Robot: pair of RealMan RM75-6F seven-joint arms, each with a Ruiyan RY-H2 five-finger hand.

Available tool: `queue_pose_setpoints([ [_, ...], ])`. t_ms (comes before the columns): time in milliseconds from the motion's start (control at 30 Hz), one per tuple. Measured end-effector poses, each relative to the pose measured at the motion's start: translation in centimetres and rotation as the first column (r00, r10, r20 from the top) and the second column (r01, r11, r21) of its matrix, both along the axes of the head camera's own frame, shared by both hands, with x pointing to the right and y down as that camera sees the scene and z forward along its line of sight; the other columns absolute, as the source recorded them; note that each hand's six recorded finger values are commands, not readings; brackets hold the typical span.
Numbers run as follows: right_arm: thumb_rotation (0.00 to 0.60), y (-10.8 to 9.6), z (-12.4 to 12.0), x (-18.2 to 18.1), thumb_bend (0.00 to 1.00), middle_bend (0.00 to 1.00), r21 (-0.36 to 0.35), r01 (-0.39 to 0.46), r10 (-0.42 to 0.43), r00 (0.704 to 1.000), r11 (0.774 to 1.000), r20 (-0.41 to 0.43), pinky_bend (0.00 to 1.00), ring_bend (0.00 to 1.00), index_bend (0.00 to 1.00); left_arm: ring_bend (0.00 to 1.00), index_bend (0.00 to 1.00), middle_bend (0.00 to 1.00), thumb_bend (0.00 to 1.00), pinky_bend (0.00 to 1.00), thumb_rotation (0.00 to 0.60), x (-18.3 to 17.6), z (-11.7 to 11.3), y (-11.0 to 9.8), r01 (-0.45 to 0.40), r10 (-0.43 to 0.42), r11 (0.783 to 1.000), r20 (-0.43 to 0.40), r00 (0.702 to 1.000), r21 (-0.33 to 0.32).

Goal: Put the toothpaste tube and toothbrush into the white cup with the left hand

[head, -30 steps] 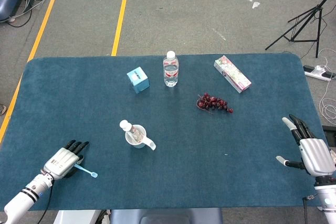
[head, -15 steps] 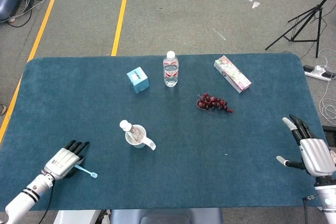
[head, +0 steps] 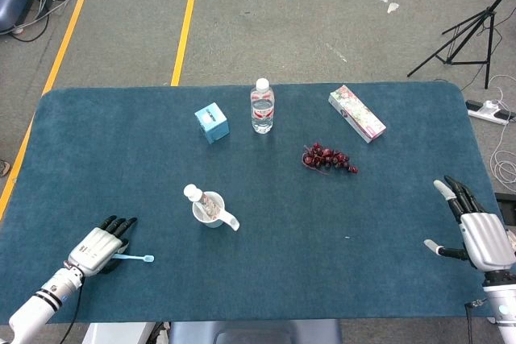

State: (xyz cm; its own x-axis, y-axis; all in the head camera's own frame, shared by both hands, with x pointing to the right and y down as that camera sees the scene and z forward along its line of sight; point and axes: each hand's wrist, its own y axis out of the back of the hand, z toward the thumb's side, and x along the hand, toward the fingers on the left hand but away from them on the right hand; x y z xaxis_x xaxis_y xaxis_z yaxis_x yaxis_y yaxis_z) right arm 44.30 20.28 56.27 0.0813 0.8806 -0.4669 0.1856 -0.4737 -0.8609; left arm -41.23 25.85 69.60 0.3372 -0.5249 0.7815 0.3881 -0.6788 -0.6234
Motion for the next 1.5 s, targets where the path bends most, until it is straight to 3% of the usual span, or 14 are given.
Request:
queue_pose_setpoints([
  [367,0.600,0.0,-0.1,0.0,0.03,0.04,0.002,0.000,0.000,1.000,1.000,0.002,0.33,0.04,0.05,0.10,0.61,0.04,0.41,0.10,0.600,0.2,-0.8,-0.6,0.056,-0.055,0.998,-0.040,0.998,0.023],
  [567,0.600,0.0,-0.1,0.0,0.03,0.04,0.002,0.001,-0.001,1.000,1.000,0.003,0.33,0.04,0.05,0.10,0.62,0.04,0.41,0.10,0.600,0.2,-1.9,-1.3,0.153,-0.149,0.988,-0.098,0.984,0.024],
  [700,0.600,0.0,-0.1,0.0,0.03,0.04,0.001,0.001,-0.001,1.000,1.000,0.003,0.33,0.04,0.05,0.10,0.62,0.04,0.41,0.10,0.600,0.2,-3.0,-2.0,0.239,-0.234,0.971,-0.155,0.960,0.012],
  [900,0.600,0.0,-0.1,0.0,0.03,0.04,0.003,0.000,0.000,1.000,1.000,0.005,0.33,0.04,0.05,0.10,0.62,0.04,0.41,0.10,0.600,0.6,-5.4,-3.6,0.352,-0.341,0.936,-0.249,0.906,-0.003],
  [1167,0.600,0.0,-0.2,0.0,0.03,0.04,0.006,-0.001,0.001,1.000,1.000,0.006,0.33,0.04,0.05,0.10,0.62,0.04,0.41,0.10,0.600,2.2,-8.4,-5.8,0.441,-0.423,0.896,-0.370,0.827,-0.039],
  [1333,0.600,0.0,-0.4,0.1,0.03,0.04,0.011,-0.003,0.003,1.000,1.000,0.009,0.33,0.04,0.05,0.10,0.62,0.04,0.41,0.10,0.600,4.1,-10.7,-7.7,0.473,-0.455,0.877,-0.465,0.759,-0.086],
  [1500,0.600,0.0,-0.5,0.0,0.03,0.04,0.013,-0.001,0.001,1.000,1.000,0.011,0.33,0.04,0.05,0.10,0.62,0.04,0.41,0.10,0.600,7.0,-13.0,-9.7,0.462,-0.451,0.876,-0.578,0.680,-0.139],
])
